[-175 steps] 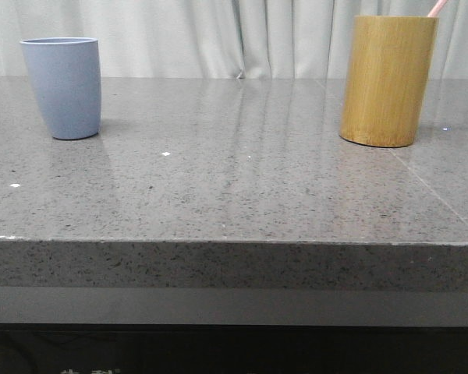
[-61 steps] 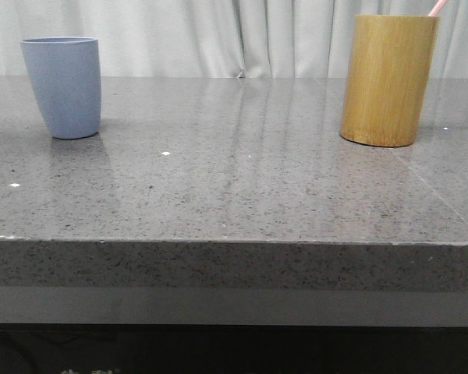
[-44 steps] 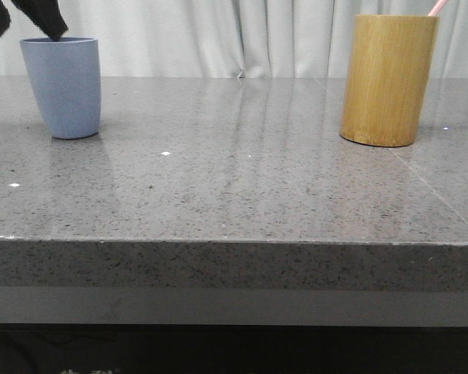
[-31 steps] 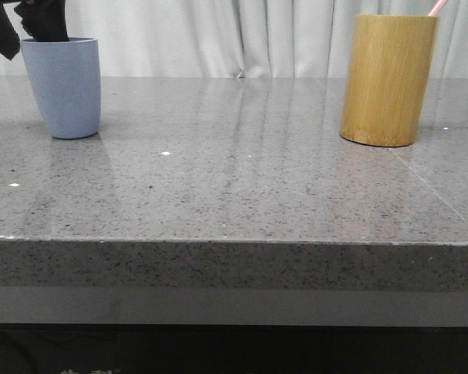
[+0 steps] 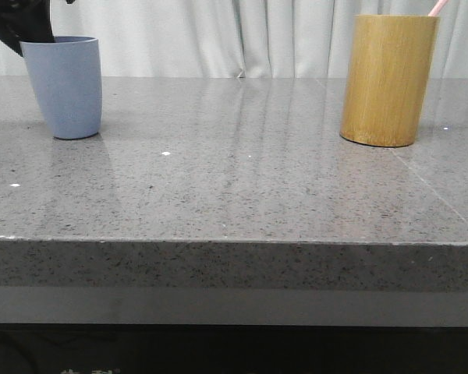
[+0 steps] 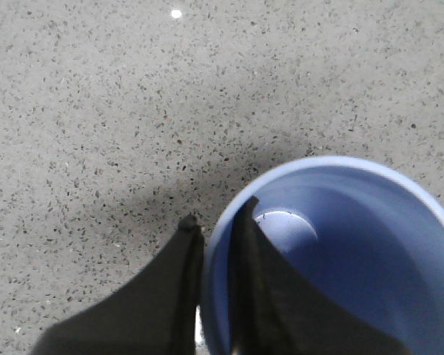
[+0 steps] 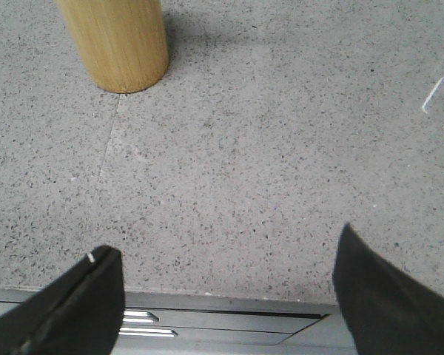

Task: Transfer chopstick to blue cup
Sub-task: 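Lower the left gripper over the light blue cup's rim, then grip the blue cup rim with the left gripper and slide it toward the bamboo cup, then open the left gripper and lift it away from the blue cup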

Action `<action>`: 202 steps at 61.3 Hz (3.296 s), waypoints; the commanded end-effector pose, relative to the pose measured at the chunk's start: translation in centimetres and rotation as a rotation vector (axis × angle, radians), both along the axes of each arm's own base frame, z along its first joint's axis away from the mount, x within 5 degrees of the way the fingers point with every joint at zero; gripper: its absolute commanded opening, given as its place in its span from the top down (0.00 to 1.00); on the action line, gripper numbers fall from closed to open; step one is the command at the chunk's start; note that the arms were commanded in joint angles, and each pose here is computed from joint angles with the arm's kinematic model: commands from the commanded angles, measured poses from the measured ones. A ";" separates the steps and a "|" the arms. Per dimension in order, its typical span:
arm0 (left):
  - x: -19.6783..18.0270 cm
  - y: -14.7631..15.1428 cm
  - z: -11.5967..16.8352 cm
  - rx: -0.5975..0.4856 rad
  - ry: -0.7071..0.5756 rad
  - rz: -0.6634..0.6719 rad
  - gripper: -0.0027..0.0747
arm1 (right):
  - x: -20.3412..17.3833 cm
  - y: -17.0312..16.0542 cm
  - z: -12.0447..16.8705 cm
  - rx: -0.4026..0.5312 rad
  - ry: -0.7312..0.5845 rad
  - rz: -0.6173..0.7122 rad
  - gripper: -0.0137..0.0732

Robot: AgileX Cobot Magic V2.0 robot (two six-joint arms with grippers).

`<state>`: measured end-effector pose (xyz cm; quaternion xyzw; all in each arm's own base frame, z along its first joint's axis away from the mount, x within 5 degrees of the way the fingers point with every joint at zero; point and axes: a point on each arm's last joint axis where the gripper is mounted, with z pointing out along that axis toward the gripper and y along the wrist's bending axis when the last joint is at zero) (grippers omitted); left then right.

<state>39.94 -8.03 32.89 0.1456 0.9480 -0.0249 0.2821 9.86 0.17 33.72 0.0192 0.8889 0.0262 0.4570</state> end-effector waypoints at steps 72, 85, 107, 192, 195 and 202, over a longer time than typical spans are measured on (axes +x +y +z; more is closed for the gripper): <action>-3.9 -18.3 5.9 -0.086 -0.151 -0.427 0.99 | 0.4 0.0 1.4 -0.003 -0.082 0.004 0.16; -4.1 -18.1 5.3 -0.060 -0.093 -0.430 0.95 | 0.4 0.1 1.4 0.005 -0.082 0.006 0.16; -4.2 -18.1 5.3 -0.067 -0.088 -0.419 0.61 | 0.4 0.1 1.4 0.012 -0.082 0.007 0.16; -22.4 -4.6 11.3 -0.232 -0.434 -0.361 0.61 | 0.7 0.5 2.4 0.188 -0.118 -0.047 0.16; -23.1 -4.2 10.3 -0.233 -0.436 -0.360 0.61 | 1.0 0.6 2.8 0.194 -0.125 -0.046 0.16; -24.7 -3.0 9.2 -0.239 -0.441 -0.360 0.61 | 2.8 0.5 4.4 0.194 -0.142 -0.049 0.16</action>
